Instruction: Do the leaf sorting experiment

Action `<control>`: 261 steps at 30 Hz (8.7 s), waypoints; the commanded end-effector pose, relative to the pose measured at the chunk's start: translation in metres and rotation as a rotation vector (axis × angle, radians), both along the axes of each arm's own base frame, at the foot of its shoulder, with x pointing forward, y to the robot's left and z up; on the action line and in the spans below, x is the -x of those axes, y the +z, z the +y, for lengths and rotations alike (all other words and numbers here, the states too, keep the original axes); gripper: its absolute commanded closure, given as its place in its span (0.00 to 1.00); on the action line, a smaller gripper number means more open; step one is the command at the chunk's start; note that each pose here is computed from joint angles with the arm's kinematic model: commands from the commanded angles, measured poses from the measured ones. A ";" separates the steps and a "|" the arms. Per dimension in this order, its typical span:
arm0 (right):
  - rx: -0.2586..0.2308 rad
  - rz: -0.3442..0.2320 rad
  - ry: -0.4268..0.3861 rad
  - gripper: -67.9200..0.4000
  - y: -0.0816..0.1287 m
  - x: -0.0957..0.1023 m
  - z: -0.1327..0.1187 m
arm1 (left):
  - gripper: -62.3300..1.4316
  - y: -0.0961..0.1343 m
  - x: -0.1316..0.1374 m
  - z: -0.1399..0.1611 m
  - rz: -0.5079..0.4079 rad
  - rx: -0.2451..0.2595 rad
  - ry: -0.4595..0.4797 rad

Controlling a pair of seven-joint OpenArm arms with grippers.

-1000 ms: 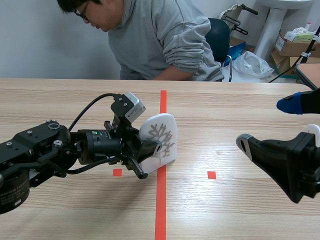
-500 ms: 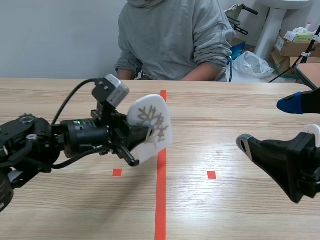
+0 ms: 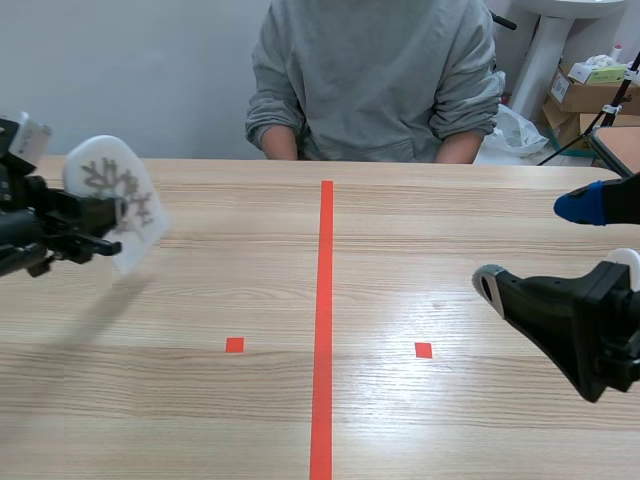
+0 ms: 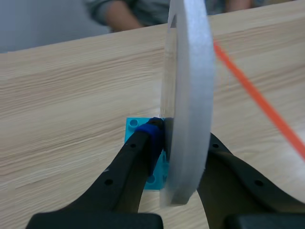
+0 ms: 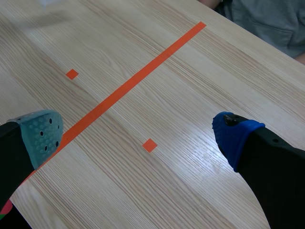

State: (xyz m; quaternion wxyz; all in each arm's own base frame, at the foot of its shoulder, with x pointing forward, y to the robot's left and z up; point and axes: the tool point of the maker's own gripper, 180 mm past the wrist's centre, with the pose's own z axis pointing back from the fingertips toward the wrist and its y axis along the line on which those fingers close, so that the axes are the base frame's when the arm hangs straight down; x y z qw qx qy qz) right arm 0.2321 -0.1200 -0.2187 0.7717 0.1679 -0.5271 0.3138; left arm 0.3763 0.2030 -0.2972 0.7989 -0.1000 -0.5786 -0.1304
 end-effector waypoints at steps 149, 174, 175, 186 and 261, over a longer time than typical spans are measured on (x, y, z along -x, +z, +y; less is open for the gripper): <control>0.018 -0.024 0.009 0.04 0.004 -0.003 -0.001 | 0.09 0.065 0.154 -0.075 0.013 -0.118 -0.273; 0.076 0.032 0.014 0.04 -0.015 -0.003 -0.011 | 0.09 0.058 0.156 -0.073 0.052 -0.142 -0.271; 0.076 0.046 0.016 0.04 -0.020 -0.002 -0.011 | 0.09 0.058 0.156 -0.073 0.053 -0.143 -0.271; 0.085 0.114 0.093 0.04 -0.064 -0.022 0.007 | 0.09 0.057 0.156 -0.072 0.055 -0.143 -0.270; 0.107 0.112 0.312 0.98 -0.135 -0.107 0.146 | 0.35 0.059 0.150 -0.070 0.051 -0.162 -0.265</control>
